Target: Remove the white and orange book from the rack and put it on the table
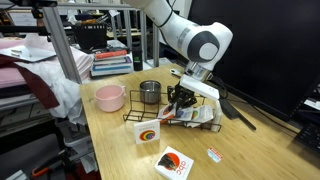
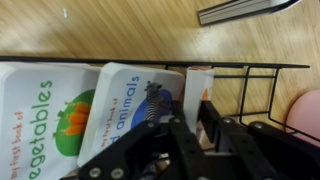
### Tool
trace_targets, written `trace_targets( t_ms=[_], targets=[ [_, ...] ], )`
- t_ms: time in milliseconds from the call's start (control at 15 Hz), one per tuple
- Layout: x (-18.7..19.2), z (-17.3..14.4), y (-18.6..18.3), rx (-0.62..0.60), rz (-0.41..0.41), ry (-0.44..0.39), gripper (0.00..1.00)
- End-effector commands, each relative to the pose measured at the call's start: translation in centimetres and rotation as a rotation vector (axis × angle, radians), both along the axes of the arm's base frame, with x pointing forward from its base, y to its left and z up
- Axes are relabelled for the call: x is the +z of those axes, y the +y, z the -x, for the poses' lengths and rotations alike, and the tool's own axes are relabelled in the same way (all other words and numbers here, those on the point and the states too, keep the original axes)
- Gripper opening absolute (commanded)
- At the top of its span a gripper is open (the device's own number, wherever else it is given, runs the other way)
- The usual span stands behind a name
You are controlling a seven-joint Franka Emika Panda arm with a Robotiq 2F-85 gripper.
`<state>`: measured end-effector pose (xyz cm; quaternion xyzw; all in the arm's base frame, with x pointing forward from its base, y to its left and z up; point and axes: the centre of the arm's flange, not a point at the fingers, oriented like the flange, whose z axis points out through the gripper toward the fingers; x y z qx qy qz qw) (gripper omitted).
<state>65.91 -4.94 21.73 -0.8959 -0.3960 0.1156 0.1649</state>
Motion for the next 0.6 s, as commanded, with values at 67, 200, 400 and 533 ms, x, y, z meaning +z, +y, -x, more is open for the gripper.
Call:
trace_targets(
  t_ms=[67, 200, 400, 533],
  targets=[
    [3.0, 1.0, -0.4, 0.001, 0.0, -0.052, 0.04],
    [4.5, 1.4, -0.5, -0.001, 0.005, -0.072, 0.02],
    [6.6, 2.4, -0.9, -0.004, 0.016, -0.099, 0.04],
    [7.6, 2.9, -1.0, -0.006, 0.018, -0.109, 0.04]
  ],
)
